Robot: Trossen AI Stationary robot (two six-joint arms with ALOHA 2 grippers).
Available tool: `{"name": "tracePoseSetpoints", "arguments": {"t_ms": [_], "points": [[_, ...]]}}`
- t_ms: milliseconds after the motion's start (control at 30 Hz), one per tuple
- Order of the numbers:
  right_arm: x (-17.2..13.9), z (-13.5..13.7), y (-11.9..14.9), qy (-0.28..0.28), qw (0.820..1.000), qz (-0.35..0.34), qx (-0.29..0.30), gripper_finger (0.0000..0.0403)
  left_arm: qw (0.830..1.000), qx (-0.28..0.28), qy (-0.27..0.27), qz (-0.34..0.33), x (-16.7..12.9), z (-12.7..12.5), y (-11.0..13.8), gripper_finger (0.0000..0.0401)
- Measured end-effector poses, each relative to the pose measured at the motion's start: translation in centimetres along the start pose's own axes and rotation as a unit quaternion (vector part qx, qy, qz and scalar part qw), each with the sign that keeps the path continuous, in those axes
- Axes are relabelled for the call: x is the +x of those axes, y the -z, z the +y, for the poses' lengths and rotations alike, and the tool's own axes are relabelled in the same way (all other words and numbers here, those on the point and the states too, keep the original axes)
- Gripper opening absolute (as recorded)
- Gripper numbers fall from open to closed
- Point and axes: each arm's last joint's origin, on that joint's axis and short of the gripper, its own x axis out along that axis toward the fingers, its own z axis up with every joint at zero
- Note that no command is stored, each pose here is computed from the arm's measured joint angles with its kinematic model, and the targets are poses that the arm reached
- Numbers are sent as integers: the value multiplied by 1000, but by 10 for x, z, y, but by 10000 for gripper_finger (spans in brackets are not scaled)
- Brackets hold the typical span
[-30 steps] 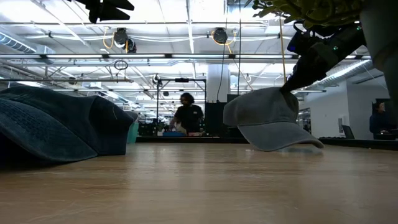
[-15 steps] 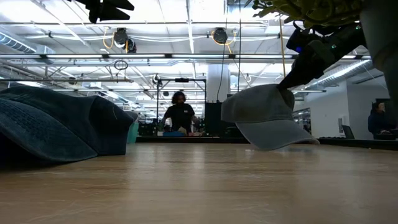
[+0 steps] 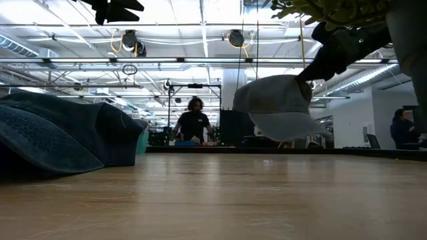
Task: Pick & Place hat
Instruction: Put the gray cap into the green bin
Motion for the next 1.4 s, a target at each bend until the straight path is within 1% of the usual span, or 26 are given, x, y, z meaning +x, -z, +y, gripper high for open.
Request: {"name": "tracePoseSetpoints", "arguments": {"t_ms": [767,1400], "points": [[-15,2,-7,5,999,-44,-16,0,1000,0,0,0,0,0,0,255],[-22,3,-10,7,998,-64,-21,0,1000,0,0,0,0,0,0,255]]}}
